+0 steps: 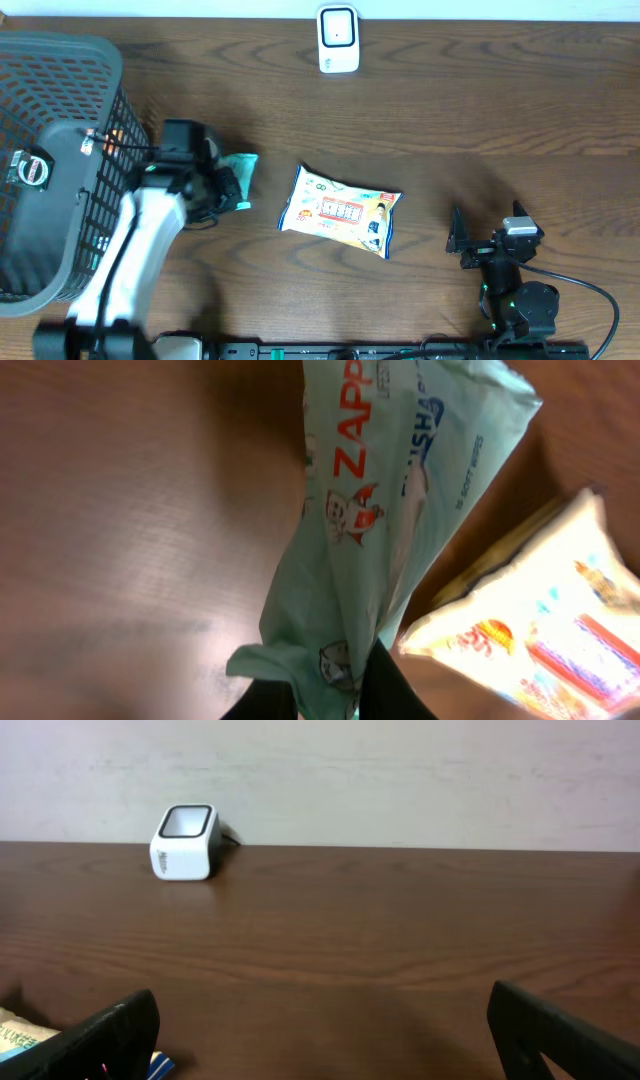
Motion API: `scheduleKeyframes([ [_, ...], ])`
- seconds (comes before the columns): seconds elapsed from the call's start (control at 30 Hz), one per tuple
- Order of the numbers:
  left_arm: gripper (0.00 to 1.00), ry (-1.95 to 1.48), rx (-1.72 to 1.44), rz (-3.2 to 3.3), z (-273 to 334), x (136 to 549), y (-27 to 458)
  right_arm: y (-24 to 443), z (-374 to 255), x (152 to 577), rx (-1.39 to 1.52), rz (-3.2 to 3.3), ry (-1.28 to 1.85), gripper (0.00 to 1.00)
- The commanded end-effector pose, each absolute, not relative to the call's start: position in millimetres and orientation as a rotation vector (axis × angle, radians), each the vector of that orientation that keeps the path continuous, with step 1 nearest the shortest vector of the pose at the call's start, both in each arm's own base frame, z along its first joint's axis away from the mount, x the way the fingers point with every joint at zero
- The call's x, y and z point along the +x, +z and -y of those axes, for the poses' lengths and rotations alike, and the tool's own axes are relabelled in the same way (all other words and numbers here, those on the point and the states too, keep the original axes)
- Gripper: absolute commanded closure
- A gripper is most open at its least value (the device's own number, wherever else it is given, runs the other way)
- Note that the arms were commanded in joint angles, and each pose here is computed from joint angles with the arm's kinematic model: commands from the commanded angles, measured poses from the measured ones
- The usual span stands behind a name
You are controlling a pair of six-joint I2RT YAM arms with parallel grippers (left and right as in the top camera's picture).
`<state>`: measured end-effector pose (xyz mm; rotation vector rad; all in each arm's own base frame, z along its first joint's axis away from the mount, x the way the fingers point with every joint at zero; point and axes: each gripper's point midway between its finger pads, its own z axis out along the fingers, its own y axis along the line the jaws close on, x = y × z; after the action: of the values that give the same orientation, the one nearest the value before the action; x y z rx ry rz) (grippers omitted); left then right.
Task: Scan the item barcode
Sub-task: 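Carry the green wipes pack left of the snack bag and release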
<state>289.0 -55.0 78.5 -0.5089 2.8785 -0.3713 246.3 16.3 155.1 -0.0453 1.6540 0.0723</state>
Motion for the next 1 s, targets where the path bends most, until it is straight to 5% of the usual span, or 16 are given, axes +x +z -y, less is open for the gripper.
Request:
scheduleKeyframes([
  [0.0, 0.92, -0.301, -0.606, -2.907, 62.3, 297.4, 50.2, 153.6, -14.2, 246.4, -0.028, -1.66, 0.073, 0.01],
  [0.13, 0.83, -0.307, -0.557, -2.942, 84.3, 303.6, 27.4, 153.7, -14.2, 246.4, -0.028, -1.659, 0.073, 0.01],
  [0.23, 0.62, -0.304, -0.497, -2.97, 98.6, 301.5, 17.9, 153.6, -14.2, 246.4, -0.029, -1.66, 0.073, 0.01],
  [0.6, 0.36, -0.35, -0.322, -2.927, 128.3, 309.4, 31.7, 153.6, -14.2, 246.4, -0.028, -1.66, 0.073, 0.01],
  [0.73, 0.26, -0.399, -0.262, -2.814, 131.5, 325.4, 74.6, 153.6, -14.2, 246.4, -0.028, -1.66, 0.073, 0.01],
  [0.97, 0.05, -0.409, -0.282, -2.305, 83.0, 348.7, 252.5, 153.6, -14.2, 246.4, -0.028, -1.66, 0.073, 0.01],
])
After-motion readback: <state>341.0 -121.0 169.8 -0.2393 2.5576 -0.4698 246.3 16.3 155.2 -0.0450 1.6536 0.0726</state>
